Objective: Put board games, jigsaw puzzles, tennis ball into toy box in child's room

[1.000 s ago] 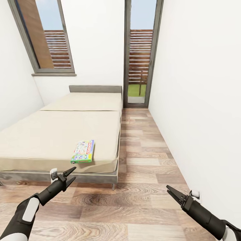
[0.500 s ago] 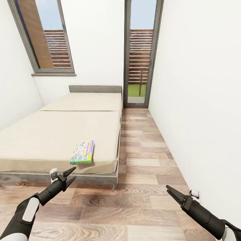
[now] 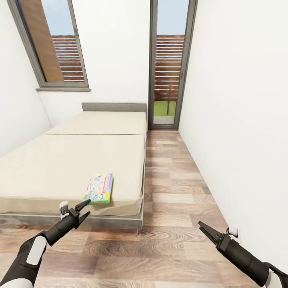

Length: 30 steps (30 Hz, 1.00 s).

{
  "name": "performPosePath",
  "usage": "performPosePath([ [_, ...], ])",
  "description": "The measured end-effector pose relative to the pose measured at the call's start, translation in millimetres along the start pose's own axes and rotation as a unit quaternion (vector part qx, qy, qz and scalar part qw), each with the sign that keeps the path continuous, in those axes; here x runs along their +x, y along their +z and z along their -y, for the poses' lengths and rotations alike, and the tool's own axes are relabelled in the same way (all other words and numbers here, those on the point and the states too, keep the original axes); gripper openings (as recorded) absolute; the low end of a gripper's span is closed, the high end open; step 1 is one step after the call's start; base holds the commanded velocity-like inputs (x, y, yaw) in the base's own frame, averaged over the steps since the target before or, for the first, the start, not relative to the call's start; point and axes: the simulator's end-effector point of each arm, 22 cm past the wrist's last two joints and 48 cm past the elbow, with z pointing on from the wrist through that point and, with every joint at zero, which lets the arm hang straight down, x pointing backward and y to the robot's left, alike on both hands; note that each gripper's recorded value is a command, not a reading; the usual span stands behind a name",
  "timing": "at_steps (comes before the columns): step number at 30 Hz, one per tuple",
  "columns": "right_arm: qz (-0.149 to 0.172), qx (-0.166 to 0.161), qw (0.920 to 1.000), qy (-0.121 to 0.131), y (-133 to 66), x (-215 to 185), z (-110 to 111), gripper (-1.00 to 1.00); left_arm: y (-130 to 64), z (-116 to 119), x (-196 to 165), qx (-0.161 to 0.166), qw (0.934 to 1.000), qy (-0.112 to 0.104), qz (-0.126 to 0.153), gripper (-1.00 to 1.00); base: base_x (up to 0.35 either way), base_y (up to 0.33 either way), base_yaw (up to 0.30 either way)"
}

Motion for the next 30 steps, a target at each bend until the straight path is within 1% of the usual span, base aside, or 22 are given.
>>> performPosePath([
  [6, 0.000, 0.000, 1.0000, 0.000, 0.2, 0.0, -0.1, 1.00, 0.0, -0.3, -0.3, 0.000, 1.0000, 0.001, 0.001, 1.00, 0.146, 0.049, 0.000],
  [9, 0.000, -0.001, 1.0000, -0.001, 0.6, 0.2, -0.1, 1.00, -0.9, -4.2, 2.5, -0.008, 0.9999, 0.003, -0.006, 1.00, 0.053, 0.017, 0.000],
  [30, 0.000, -0.001, 1.0000, -0.002, 0.9, 0.4, -0.1, 1.00, -2.1, -5.7, 4.6, -0.008, 0.9999, 0.001, -0.006, 1.00, 0.007, 0.002, 0.000],
])
